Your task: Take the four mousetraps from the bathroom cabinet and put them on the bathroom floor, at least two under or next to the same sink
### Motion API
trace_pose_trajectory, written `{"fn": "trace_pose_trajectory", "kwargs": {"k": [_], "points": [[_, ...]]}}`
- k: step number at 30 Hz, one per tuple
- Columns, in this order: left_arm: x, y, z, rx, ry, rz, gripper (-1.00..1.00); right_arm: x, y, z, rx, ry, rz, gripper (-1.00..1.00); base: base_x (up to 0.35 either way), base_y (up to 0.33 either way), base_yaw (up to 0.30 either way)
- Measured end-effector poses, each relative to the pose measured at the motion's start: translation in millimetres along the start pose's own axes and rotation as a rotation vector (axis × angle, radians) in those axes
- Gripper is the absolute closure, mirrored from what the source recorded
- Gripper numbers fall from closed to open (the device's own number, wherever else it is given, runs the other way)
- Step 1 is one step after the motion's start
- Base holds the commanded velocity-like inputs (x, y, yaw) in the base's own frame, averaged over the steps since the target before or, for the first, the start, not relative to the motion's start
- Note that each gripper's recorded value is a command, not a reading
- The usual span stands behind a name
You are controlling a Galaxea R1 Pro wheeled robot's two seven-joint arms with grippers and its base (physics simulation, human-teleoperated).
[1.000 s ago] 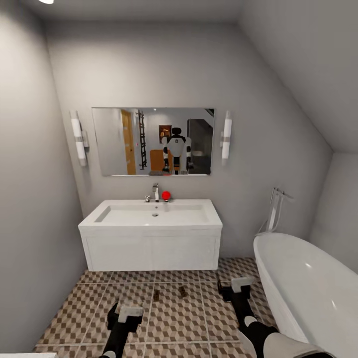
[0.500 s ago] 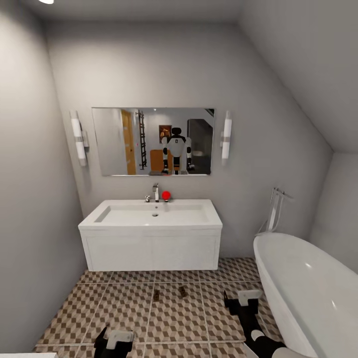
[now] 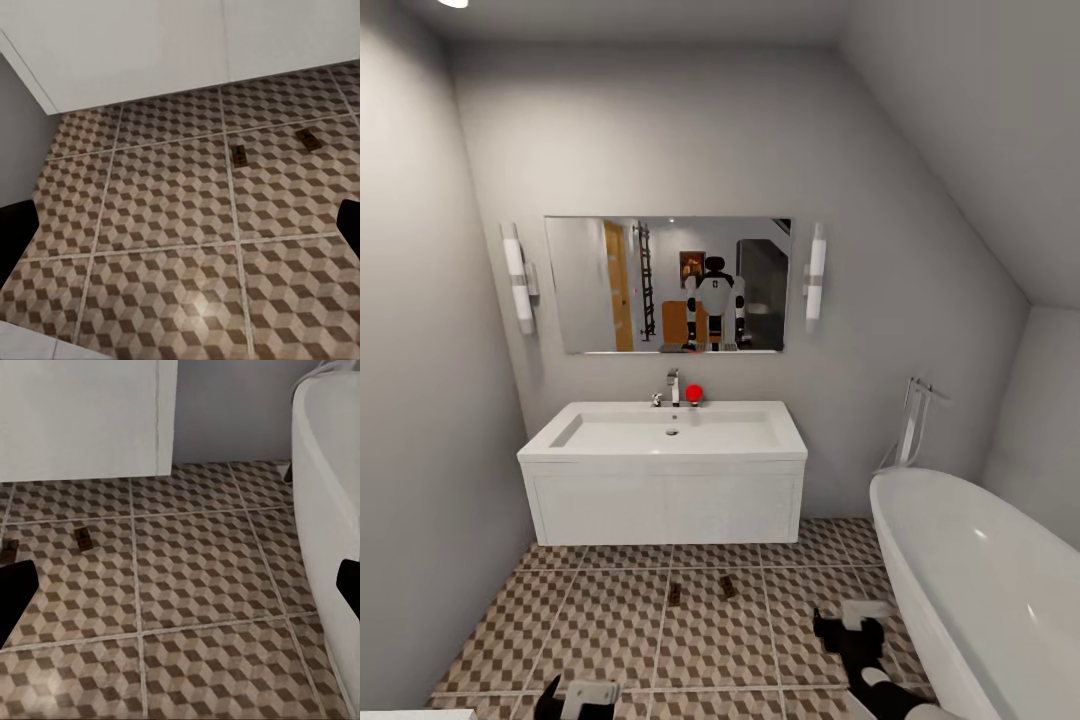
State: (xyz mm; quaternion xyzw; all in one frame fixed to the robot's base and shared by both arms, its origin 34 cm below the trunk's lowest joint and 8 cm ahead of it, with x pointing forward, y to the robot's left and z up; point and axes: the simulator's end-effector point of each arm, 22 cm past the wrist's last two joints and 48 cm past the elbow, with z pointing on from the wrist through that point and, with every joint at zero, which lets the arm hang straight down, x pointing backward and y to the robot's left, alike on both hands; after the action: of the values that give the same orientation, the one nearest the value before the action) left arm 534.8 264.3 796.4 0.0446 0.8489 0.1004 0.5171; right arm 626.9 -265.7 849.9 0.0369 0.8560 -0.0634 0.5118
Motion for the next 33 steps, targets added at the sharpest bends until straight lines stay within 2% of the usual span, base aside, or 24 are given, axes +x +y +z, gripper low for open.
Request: {"fn": "trace_pose_trajectory", "kwargs": {"k": [7, 15, 33], "points": [[3.7, 0.1, -1.6, 0.000, 0.007, -0.004, -1.00, 4.2, 14.2, -2.8, -0.017, 0.013, 0.009, -1.00, 0.000, 0.000, 0.000], [14.2, -2.0, -6.9, 0.007, 0.023, -0.002, -1.00, 6.4, 13.9, -3.2, -0.016, 0.016, 0.010, -1.00, -0.036, 0.000, 0.000], [15.7, -2.5, -7.3, 0.008, 0.026, -0.001, -1.00, 7.6, 11.7, -3.1, -0.012, 0.017, 0.009, -1.00, -0.311, 0.000, 0.000]]}}
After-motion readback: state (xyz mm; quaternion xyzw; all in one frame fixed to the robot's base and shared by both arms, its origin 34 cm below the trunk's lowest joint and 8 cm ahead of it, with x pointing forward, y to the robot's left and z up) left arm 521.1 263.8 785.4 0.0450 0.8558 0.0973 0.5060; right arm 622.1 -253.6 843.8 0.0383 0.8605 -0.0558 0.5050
